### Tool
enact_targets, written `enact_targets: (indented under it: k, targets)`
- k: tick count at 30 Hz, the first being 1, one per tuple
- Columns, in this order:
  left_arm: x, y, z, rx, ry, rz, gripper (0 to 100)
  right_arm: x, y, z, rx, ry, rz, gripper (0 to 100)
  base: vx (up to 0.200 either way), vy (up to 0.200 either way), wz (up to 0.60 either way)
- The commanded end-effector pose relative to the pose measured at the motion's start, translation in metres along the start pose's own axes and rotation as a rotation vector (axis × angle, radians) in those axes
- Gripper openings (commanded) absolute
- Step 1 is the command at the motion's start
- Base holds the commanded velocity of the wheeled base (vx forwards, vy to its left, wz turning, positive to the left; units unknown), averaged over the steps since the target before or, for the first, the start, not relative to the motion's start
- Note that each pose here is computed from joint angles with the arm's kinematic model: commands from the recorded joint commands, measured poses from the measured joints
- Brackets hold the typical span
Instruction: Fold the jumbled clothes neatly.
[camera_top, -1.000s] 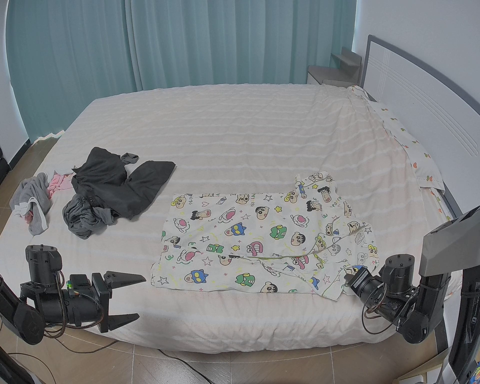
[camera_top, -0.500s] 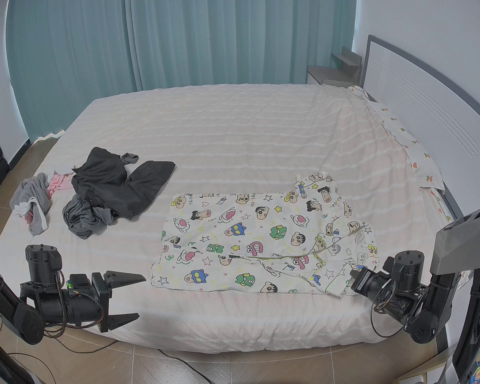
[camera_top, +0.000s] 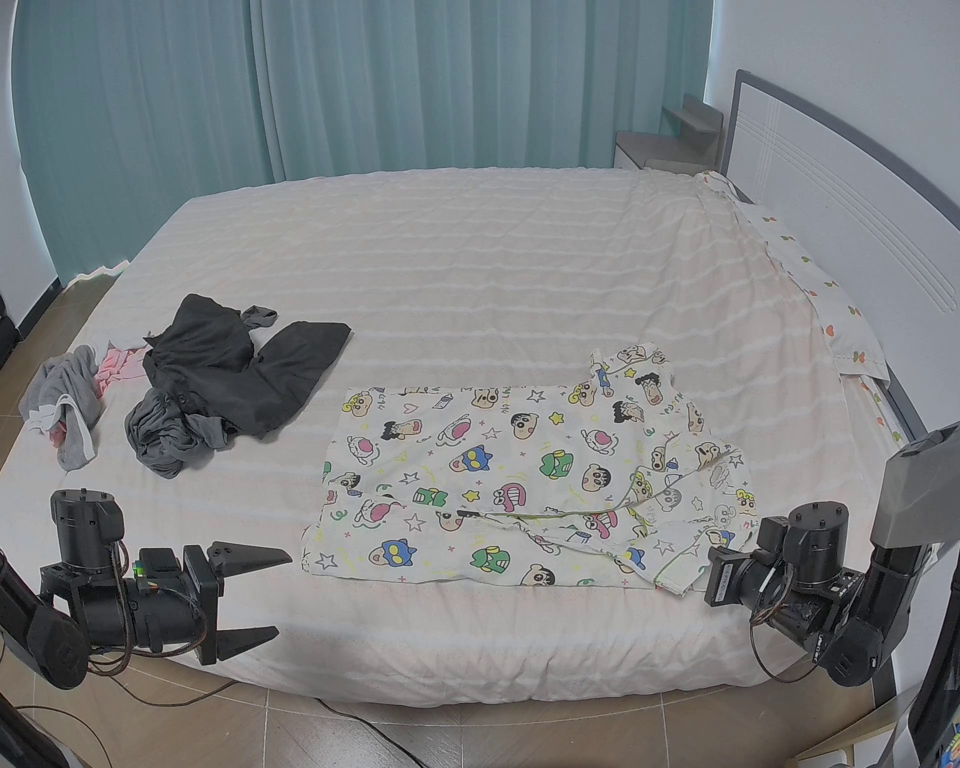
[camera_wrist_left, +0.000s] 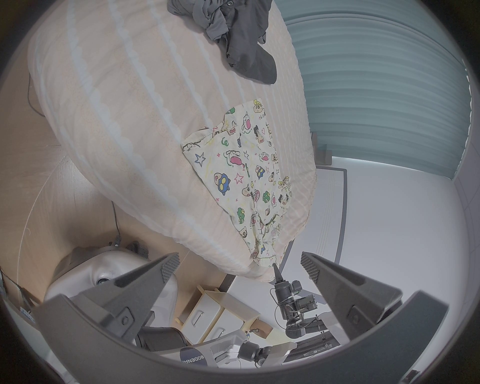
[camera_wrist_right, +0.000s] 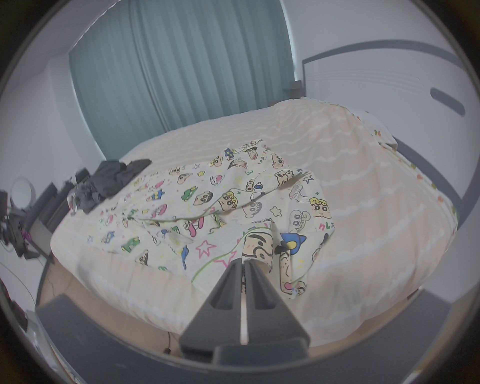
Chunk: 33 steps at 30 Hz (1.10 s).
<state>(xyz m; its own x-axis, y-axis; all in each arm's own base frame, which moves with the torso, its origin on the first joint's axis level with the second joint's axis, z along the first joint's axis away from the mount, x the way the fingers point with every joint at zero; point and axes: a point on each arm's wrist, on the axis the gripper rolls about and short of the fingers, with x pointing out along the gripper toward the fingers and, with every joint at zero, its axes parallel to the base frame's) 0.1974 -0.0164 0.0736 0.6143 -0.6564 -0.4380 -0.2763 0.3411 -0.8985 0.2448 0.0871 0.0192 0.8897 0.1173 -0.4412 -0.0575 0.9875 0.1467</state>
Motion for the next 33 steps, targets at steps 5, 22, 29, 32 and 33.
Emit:
enact_targets:
  k: [5,22,29,32,33]
  targets:
    - [0.0,0.0,0.0,0.0,0.0,0.0,100,-0.002,0.006,0.028,-0.062,-0.017,-0.005,0,0.0,0.0,0.0]
    - [0.0,0.0,0.0,0.0,0.0,0.0,100,-0.005,0.013,0.05,-0.177,0.17,-0.024,0,0.0,0.0,0.0]
    - [0.0,0.0,0.0,-0.001,0.001,0.001,100,-0.005,0.011,0.038,-0.269,0.324,-0.038,0,0.0,0.0,0.0]
    - [0.001,0.001,0.0,-0.002,0.0,0.003,100,-0.004,0.007,0.022,-0.281,0.395,-0.042,0,0.0,0.0,0.0]
    - [0.001,0.0,0.001,-0.001,-0.001,0.002,100,-0.002,0.006,0.017,-0.284,0.415,-0.045,0,0.0,0.0,0.0]
